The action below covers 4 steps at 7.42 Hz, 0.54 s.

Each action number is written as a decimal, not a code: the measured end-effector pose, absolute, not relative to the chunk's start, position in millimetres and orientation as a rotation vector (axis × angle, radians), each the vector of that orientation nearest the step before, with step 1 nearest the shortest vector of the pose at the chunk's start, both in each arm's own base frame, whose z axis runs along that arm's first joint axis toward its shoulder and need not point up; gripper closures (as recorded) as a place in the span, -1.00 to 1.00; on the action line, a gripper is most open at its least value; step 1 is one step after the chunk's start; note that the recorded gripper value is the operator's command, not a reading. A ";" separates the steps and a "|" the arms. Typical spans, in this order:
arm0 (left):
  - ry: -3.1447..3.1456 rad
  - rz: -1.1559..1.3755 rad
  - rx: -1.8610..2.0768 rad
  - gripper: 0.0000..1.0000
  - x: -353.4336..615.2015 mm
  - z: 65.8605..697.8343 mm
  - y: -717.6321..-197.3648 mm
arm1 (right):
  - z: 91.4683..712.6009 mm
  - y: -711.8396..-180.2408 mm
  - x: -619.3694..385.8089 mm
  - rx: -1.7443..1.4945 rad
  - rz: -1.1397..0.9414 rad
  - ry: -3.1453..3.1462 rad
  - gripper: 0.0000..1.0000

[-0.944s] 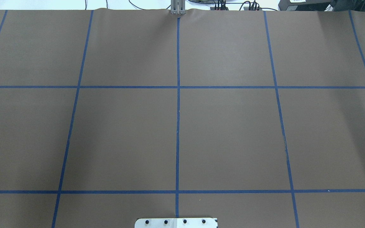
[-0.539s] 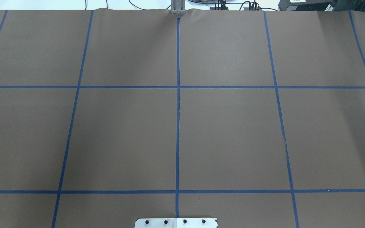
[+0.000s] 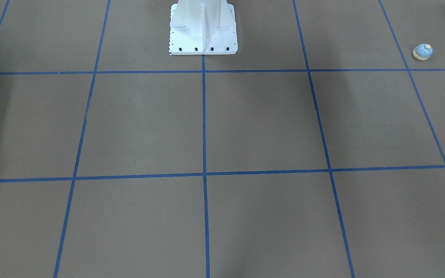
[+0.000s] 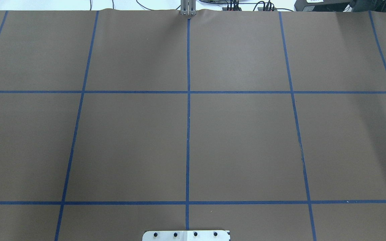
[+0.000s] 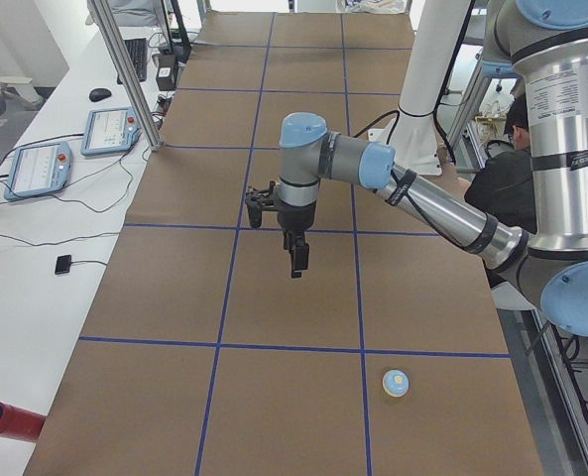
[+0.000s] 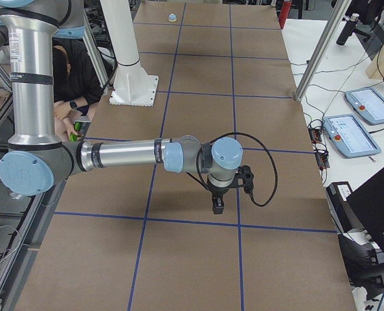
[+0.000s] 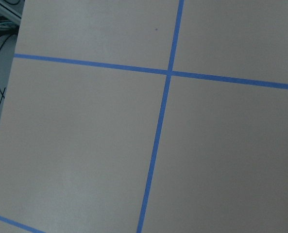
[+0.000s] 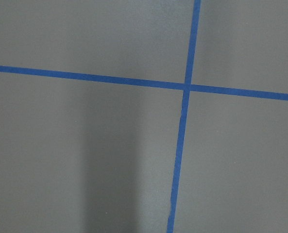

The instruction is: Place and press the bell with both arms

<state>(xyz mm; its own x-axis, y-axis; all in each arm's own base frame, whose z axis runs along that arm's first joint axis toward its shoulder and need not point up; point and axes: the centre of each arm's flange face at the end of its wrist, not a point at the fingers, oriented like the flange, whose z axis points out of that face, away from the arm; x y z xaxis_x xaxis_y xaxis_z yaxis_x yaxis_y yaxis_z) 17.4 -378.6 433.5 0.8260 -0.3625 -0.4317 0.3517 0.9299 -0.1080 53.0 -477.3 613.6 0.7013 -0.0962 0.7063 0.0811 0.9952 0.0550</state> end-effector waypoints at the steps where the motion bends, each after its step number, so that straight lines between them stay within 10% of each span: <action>1: 0.406 -0.496 -0.048 -1.00 42.2 426.2 -372.1 | 617.5 -477.9 55.8 0.015 -0.100 -0.744 -0.99; 4: 0.235 -0.813 -0.069 -1.00 112.9 434.3 -355.3 | 616.4 -479.4 58.5 0.017 -0.100 -0.703 -0.99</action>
<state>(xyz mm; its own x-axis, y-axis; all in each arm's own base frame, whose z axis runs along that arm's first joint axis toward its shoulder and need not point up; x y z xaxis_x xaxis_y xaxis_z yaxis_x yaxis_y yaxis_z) 112.9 -355.3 434.3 0.6629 -0.7264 -0.1816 0.7111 0.6867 -0.1511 58.5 -479.4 616.4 0.7583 -0.0978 0.6445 0.0865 0.9950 0.0493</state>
